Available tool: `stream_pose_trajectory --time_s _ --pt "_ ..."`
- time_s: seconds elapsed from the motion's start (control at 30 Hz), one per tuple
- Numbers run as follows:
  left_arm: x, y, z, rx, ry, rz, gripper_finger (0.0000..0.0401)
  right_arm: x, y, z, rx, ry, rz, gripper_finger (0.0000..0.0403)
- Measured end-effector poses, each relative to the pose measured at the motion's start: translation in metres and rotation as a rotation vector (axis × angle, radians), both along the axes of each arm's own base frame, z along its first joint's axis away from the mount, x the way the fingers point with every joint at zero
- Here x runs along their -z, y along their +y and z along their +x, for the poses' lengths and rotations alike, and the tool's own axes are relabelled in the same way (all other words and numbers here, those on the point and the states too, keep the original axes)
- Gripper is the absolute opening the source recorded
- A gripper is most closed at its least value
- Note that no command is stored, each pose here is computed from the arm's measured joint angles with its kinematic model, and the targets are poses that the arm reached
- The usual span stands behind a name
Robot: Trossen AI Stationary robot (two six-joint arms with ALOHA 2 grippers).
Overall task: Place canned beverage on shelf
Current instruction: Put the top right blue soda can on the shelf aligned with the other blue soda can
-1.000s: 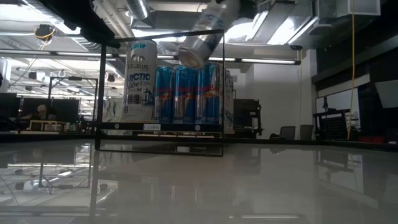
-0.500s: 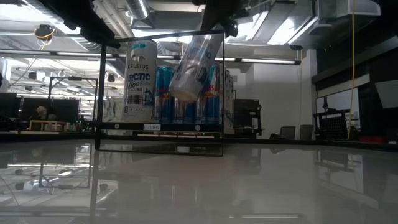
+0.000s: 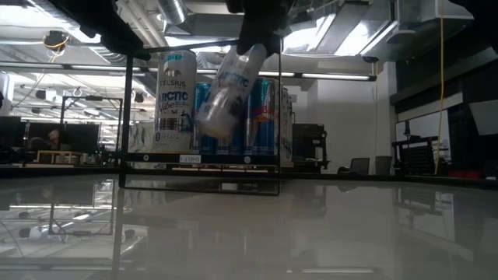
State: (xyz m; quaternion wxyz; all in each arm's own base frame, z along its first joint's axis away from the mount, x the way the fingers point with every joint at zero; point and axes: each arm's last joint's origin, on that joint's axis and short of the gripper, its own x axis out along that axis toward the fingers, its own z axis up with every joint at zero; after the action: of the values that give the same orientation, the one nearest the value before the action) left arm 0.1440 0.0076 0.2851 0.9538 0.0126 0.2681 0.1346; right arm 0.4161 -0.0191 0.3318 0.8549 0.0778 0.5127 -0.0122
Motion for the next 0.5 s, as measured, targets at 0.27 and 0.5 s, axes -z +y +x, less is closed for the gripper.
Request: stream_pose_trajectory --time_s 0.27,0.5 --pt "0.000 0.000 0.000 -0.001 0.000 0.000 0.0302 0.012 0.005 0.007 -0.038 0.026 -0.015 0.0260" --pt "0.000 0.000 0.000 -0.001 0.000 0.000 0.0302 0.015 0.011 0.008 -0.053 0.038 -0.018 0.0259"
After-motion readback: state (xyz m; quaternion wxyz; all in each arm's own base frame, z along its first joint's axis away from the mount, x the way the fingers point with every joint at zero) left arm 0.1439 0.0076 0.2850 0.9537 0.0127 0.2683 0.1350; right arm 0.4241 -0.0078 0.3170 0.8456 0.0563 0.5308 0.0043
